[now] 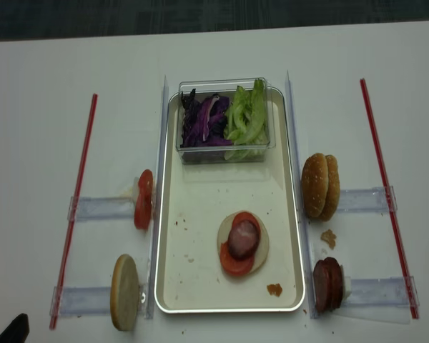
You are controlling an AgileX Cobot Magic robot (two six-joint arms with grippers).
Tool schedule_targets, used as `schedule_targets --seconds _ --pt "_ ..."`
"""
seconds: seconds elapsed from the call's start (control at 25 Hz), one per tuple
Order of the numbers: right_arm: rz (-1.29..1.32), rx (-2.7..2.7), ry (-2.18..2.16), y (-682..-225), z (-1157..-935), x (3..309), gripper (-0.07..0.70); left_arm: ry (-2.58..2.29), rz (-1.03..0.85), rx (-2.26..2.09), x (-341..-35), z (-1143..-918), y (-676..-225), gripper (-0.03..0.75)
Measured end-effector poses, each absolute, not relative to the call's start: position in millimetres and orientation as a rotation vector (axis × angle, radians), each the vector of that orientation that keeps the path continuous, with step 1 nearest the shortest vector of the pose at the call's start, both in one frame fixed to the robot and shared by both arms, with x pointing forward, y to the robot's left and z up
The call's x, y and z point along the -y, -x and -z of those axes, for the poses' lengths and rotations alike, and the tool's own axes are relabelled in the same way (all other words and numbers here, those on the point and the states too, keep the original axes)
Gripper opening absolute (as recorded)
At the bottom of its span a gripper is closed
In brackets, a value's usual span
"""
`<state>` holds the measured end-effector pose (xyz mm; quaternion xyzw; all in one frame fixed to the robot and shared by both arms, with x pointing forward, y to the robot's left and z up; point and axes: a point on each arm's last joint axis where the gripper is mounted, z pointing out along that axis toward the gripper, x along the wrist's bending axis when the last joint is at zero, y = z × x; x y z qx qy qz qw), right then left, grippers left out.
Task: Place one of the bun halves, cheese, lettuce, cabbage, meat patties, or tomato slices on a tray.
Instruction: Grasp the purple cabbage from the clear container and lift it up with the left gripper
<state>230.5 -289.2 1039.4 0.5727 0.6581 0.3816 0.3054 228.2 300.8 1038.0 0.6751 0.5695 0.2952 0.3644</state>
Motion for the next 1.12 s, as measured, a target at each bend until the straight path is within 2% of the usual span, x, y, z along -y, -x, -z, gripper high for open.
schedule_targets --seconds 0.36,0.6,0.88,1.12 --pt "-1.009 -1.743 -1.514 -230.5 -1039.4 289.2 0.389 -1.737 -0.76 -1.465 -300.8 -1038.0 -228.2 0.308" --pt "-1.011 -1.744 -1.514 -230.5 -1039.5 289.1 0.336 -1.793 -0.71 -1.514 -299.1 -1039.6 -239.2 0.357" --pt "-1.011 -1.744 -1.514 -230.5 -1039.5 289.1 0.298 -1.838 -0.574 -1.673 -293.4 -1061.5 -274.8 0.368" --pt "-1.011 -1.744 -1.514 -230.5 -1039.5 289.1 0.285 -1.864 -0.472 -1.797 -285.5 -1092.7 -323.8 0.377"
